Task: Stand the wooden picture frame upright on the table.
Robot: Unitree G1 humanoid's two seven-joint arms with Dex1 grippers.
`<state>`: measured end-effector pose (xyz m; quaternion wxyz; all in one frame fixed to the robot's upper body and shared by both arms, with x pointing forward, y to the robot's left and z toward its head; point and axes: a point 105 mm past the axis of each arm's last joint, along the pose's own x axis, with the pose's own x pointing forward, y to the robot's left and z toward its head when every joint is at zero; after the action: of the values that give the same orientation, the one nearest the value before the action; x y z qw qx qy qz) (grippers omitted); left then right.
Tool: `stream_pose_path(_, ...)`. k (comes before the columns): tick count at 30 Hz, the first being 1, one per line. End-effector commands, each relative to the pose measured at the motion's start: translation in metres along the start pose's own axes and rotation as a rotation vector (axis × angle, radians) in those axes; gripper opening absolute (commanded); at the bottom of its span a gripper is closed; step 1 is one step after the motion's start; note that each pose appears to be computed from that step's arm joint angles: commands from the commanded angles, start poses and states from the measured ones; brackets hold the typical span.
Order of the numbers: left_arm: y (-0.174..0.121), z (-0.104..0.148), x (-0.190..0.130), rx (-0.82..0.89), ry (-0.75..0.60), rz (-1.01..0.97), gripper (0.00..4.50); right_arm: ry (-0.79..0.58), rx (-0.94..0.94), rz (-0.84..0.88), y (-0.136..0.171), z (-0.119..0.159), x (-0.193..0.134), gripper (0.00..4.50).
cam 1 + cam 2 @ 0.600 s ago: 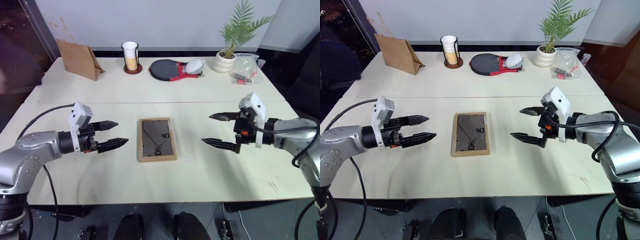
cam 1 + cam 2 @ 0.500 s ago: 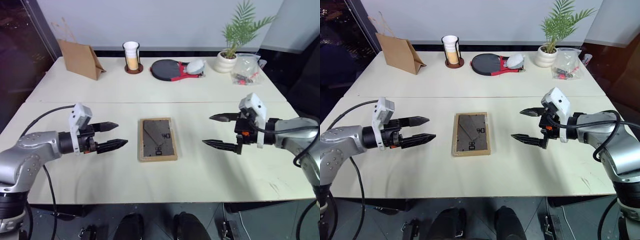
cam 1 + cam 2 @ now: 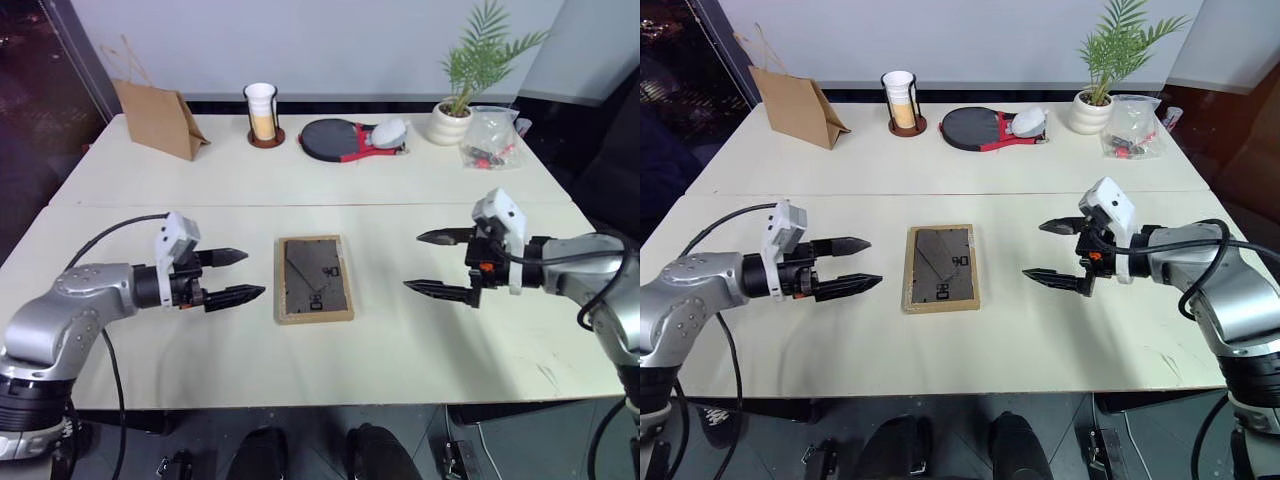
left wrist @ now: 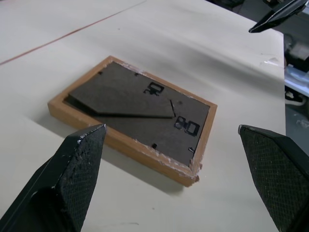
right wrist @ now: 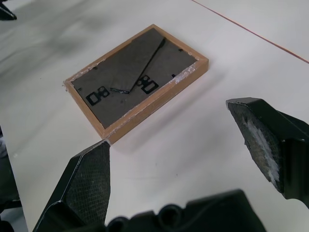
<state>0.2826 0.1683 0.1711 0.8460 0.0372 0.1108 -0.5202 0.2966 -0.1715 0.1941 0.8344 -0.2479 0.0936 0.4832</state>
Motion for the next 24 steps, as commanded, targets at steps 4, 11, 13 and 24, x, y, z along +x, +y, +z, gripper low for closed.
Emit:
stream_pose_path(4, 0.003, 0.006, -0.006, 0.038, -0.028, 0.041, 4.50, -0.032, -0.022, -0.021, 0.000, 0.008, 0.002, 4.46)
stream_pose_path(11, 0.005, 0.001, -0.009, 0.040, -0.017, 0.052, 4.50, -0.037, -0.011, -0.038, -0.001, 0.009, 0.006, 4.46)
stream_pose_path(13, 0.006, 0.002, -0.010, 0.038, -0.026, 0.056, 3.97, -0.050, -0.001, -0.046, -0.003, 0.011, 0.008, 3.94)
stream_pose_path(24, 0.026, -0.020, 0.014, 0.077, 0.028, 0.197, 0.03, 0.013, 0.076, -0.142, -0.009, -0.020, 0.053, 0.01)
